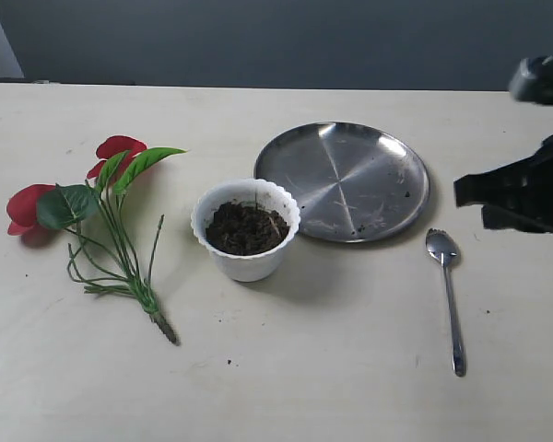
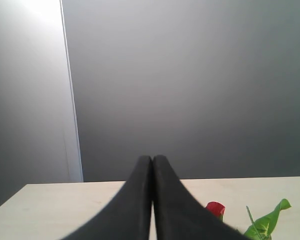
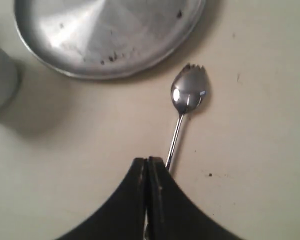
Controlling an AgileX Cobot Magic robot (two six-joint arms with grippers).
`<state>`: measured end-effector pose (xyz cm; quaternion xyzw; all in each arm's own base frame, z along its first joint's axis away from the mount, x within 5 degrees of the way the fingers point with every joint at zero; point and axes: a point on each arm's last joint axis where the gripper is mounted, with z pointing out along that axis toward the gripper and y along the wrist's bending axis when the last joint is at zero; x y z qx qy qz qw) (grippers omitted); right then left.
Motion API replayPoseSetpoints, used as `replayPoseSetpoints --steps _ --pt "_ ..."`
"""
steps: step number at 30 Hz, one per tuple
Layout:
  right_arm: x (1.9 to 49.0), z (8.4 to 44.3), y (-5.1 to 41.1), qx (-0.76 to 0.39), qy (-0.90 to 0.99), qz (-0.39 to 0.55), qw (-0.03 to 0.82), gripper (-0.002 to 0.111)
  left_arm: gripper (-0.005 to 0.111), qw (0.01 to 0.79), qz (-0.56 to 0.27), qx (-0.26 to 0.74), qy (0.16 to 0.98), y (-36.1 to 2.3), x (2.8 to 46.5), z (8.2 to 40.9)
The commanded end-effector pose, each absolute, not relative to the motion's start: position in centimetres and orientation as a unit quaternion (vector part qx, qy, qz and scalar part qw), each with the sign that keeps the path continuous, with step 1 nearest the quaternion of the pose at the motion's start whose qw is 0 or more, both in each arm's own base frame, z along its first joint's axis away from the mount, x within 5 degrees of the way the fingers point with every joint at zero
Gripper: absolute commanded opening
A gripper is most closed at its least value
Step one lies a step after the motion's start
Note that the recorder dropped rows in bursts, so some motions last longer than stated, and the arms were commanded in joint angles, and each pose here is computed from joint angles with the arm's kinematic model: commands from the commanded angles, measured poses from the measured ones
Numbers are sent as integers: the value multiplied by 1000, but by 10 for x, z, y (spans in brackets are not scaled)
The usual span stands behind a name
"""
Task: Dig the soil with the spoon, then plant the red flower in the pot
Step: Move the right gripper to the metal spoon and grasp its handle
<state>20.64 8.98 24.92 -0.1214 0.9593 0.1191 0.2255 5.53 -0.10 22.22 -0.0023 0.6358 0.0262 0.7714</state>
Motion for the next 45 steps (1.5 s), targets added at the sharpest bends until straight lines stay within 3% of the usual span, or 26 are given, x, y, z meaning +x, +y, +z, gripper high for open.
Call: replayPoseSetpoints --steps 1,6,8,13,33,36,40,45 --pt "228 211 108 -154 975 90 136 2 0 775 20 -2 632 -2 55 224" --pt "236 178 123 -174 979 62 87 31 0 775 20 -2 632 -2 55 224" --pt "238 170 123 -161 983 47 71 35 0 775 20 -2 632 -2 55 224" --pt "241 152 118 -148 988 3 39 32 0 775 20 -2 632 -2 55 224" --pt "246 118 122 -141 990 -2 5 32 0 775 20 -2 632 -2 55 224" --pt "247 112 122 -141 990 -4 -1 23 0 775 20 -2 632 -2 55 224" --pt "247 108 122 -140 990 -5 -8 -1 0 775 20 -2 632 -2 55 224" --pt "244 108 121 -138 990 -7 -21 -1 0 775 20 -2 632 -2 55 224"
